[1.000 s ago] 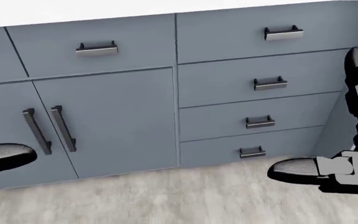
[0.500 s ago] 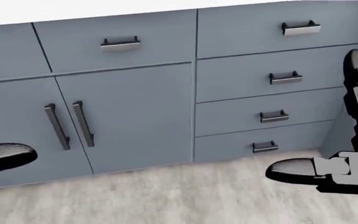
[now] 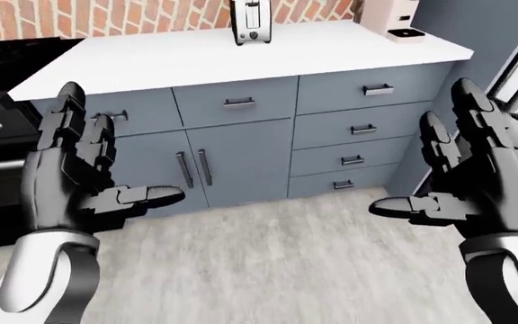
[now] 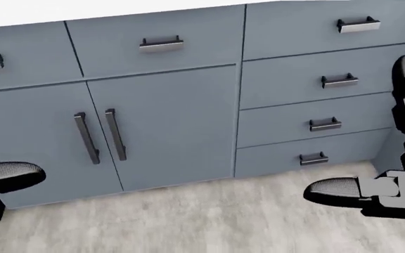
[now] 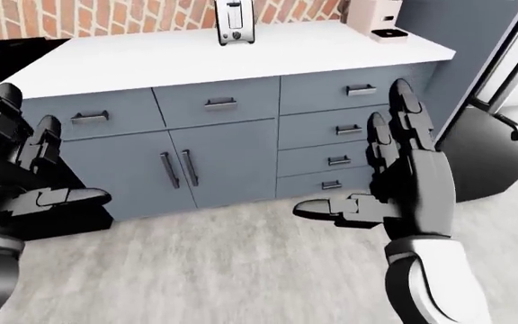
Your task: Navigate to the stove.
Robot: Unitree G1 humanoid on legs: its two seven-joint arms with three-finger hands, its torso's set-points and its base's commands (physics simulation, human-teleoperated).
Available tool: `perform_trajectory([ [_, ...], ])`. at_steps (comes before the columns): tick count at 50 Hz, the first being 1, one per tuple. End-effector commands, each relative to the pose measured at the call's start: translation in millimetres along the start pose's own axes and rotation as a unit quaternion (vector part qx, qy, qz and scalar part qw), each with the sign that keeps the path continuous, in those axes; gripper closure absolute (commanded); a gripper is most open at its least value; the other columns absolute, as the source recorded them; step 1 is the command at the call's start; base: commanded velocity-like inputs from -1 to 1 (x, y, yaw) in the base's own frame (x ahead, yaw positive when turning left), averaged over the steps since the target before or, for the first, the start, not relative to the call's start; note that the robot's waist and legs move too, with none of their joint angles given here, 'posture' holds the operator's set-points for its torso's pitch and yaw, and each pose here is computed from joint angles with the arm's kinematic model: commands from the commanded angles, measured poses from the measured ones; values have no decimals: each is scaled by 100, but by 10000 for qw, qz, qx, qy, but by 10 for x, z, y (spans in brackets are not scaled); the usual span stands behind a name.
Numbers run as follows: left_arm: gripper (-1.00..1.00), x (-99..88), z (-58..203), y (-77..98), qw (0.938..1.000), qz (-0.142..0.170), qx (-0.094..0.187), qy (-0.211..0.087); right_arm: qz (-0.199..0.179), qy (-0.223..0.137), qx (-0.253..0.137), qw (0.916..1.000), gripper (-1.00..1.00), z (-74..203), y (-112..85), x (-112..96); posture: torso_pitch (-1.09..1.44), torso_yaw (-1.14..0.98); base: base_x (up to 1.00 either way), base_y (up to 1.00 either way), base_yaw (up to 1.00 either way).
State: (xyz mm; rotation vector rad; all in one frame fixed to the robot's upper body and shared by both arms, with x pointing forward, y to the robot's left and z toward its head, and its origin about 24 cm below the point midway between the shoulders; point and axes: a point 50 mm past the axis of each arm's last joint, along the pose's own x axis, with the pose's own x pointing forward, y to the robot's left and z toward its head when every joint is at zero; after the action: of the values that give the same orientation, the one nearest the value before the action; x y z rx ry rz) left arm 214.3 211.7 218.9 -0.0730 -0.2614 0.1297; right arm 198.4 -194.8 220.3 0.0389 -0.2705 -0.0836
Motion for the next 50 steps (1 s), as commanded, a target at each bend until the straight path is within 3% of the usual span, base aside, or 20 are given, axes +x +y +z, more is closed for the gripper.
perform_trajectory([
  [1,-100,-10,99,-12,9996,-15,25,-295,41,-294,-55,9995,-100,91,11,-10,0,0,0,23,0],
  [50,-100,14,67,13,9994,37,124,-317,29,-261,-67,9996,-100,55,6,-10,0,0,0,22,0],
])
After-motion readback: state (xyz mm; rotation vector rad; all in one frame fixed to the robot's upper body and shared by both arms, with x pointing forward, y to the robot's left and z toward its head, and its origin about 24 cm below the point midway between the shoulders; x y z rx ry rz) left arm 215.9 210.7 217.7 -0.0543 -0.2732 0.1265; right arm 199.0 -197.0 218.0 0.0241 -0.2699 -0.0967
